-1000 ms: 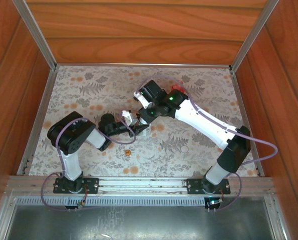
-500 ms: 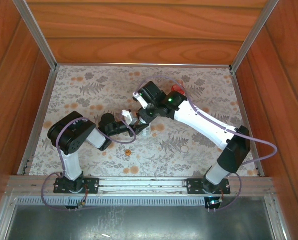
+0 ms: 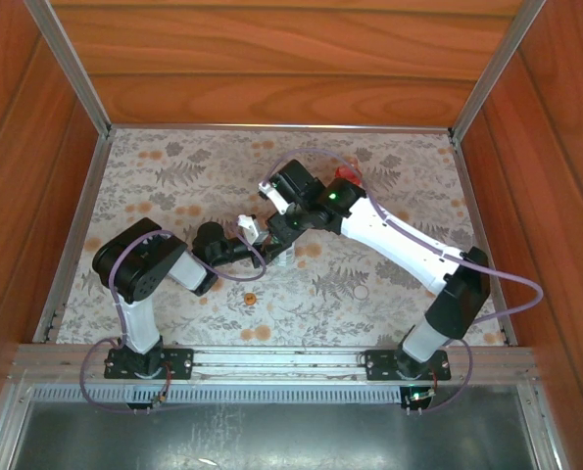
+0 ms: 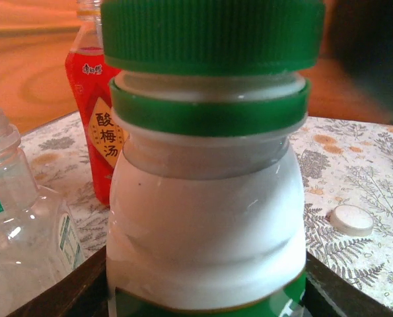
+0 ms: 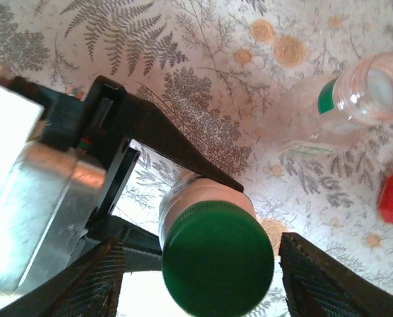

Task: Screw on the bottle caps

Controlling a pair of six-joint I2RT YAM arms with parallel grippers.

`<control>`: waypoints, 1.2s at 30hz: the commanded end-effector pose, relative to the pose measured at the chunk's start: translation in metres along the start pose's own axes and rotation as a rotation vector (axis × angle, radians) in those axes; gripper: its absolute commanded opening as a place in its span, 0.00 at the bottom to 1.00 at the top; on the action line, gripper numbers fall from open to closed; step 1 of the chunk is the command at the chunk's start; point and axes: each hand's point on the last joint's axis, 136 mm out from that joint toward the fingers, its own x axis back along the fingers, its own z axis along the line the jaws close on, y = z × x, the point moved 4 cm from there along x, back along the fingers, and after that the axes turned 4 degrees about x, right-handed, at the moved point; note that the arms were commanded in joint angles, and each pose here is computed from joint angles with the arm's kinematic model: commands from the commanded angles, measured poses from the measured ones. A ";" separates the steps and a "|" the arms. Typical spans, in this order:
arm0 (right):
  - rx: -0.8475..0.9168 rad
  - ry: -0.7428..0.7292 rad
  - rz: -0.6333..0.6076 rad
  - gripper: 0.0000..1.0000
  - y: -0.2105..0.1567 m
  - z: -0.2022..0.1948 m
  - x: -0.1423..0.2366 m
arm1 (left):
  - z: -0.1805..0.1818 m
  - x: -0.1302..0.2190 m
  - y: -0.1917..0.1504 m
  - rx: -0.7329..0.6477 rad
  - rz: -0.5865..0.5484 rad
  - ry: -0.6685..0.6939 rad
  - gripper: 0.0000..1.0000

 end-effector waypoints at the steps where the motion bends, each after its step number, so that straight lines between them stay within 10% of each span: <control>1: -0.010 0.040 -0.112 0.73 0.009 0.005 0.027 | 0.000 -0.001 -0.011 0.026 0.035 -0.007 0.54; 17: -0.309 0.185 -0.111 0.40 -0.002 -0.023 0.013 | -0.001 -0.001 -0.010 0.029 0.033 -0.015 0.55; 36: -0.351 0.207 -0.022 0.26 -0.027 -0.027 -0.015 | 0.000 -0.001 -0.010 0.030 0.033 -0.015 0.55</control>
